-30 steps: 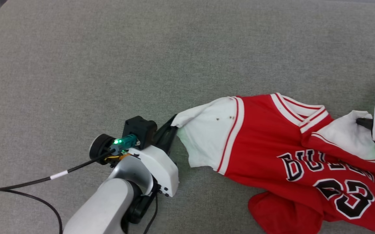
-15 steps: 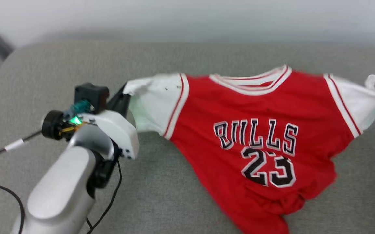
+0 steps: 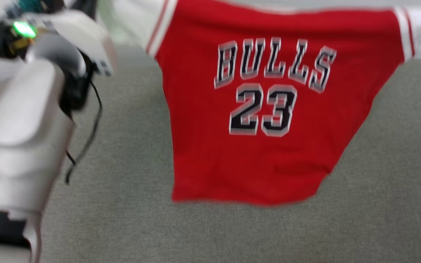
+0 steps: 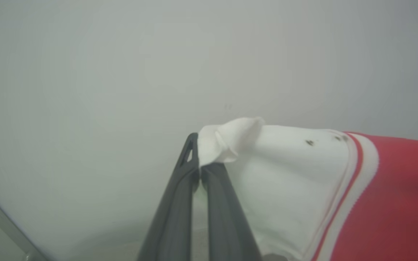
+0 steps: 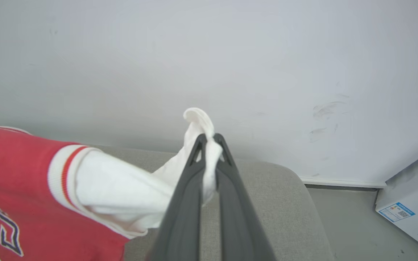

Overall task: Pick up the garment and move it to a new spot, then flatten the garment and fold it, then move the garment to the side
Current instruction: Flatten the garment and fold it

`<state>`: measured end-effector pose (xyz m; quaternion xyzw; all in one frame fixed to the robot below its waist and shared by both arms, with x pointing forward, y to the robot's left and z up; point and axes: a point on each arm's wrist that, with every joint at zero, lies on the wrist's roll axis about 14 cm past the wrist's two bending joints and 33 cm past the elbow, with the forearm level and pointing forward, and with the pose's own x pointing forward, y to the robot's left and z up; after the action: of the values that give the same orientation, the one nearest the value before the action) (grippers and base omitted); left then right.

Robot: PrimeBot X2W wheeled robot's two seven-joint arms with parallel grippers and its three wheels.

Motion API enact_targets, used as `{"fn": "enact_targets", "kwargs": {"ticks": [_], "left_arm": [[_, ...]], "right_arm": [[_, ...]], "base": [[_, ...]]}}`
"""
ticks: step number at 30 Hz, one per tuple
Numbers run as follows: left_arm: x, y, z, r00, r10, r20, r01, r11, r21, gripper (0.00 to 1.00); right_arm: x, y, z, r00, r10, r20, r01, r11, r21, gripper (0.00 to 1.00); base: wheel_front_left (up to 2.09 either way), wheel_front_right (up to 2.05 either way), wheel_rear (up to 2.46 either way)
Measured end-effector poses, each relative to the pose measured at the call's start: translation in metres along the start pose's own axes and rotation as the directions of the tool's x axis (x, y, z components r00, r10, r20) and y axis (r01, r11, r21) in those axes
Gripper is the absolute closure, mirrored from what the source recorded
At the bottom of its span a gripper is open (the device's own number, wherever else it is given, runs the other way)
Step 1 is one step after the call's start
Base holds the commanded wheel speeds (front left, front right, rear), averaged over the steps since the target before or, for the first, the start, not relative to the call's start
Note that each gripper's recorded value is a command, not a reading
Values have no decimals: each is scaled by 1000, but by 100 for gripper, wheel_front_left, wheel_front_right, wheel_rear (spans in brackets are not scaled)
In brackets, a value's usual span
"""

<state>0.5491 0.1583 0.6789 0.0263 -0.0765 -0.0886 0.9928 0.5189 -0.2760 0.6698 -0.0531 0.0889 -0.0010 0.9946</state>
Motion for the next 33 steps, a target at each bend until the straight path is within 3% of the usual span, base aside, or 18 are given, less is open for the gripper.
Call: {"fn": "enact_targets", "kwargs": {"ticks": [9, 16, 22, 27, 33], "left_arm": [[82, 33, 67, 976, 48, 213, -68, 994, 88, 100], [135, 45, 71, 946, 65, 317, -90, 994, 64, 100], [171, 49, 9, 961, 72, 266, -88, 995, 48, 100], [189, 52, -58, 979, 80, 186, -84, 996, 13, 100], [186, 55, -133, 994, 83, 74, -80, 996, -39, 100]], "right_arm": [[49, -4, 91, 963, -32, 268, 51, 997, -64, 100], [101, 3, 117, 919, -22, 393, 66, 993, -99, 100], [162, 25, 77, 935, 32, 354, 4, 995, -102, 100], [207, 47, 20, 960, 82, 267, -59, 994, -95, 100], [232, 66, -49, 977, 136, 161, -126, 990, -70, 100]], "base": [[0, 0, 0], [0, 0, 0], [0, 0, 0], [0, 0, 0], [0, 0, 0]]}}
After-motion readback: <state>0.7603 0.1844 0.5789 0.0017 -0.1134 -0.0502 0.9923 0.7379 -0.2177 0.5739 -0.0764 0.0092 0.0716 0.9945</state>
